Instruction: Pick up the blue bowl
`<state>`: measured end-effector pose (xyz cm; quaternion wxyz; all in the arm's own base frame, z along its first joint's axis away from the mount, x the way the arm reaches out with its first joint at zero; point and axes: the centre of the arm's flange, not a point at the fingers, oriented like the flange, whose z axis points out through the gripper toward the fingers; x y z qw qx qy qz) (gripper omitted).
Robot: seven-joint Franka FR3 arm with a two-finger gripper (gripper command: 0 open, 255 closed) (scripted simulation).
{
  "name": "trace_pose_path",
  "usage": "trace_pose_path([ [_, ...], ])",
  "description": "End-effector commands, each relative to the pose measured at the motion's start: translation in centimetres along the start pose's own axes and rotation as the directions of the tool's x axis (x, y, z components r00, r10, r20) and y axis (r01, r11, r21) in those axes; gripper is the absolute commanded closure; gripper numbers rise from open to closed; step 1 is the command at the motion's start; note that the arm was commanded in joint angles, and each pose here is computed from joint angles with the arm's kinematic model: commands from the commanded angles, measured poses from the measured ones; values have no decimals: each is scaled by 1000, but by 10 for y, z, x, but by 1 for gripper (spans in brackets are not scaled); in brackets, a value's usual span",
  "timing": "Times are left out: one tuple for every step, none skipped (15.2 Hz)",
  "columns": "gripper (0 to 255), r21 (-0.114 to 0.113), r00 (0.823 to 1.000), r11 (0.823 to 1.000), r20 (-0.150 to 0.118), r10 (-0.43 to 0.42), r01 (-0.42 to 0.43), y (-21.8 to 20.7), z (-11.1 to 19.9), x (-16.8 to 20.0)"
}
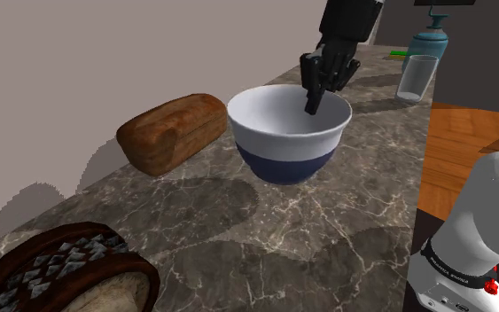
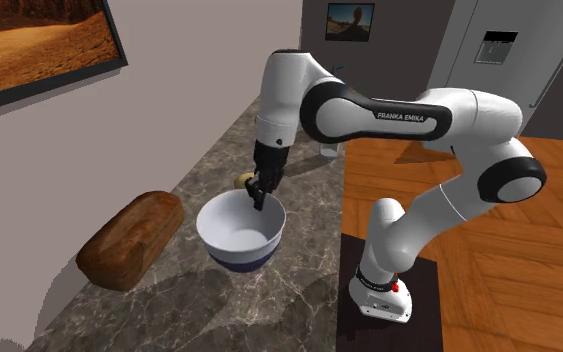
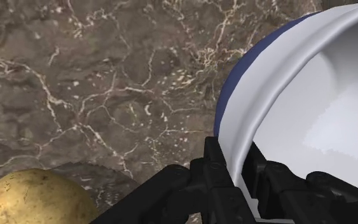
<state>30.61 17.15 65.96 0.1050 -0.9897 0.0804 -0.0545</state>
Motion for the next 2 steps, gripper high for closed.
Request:
trace_pose_path([
  [255,1,1000,1000,-1,0,0,-1,-5,0],
  [255,1,1000,1000,-1,0,0,-1,-5,0],
])
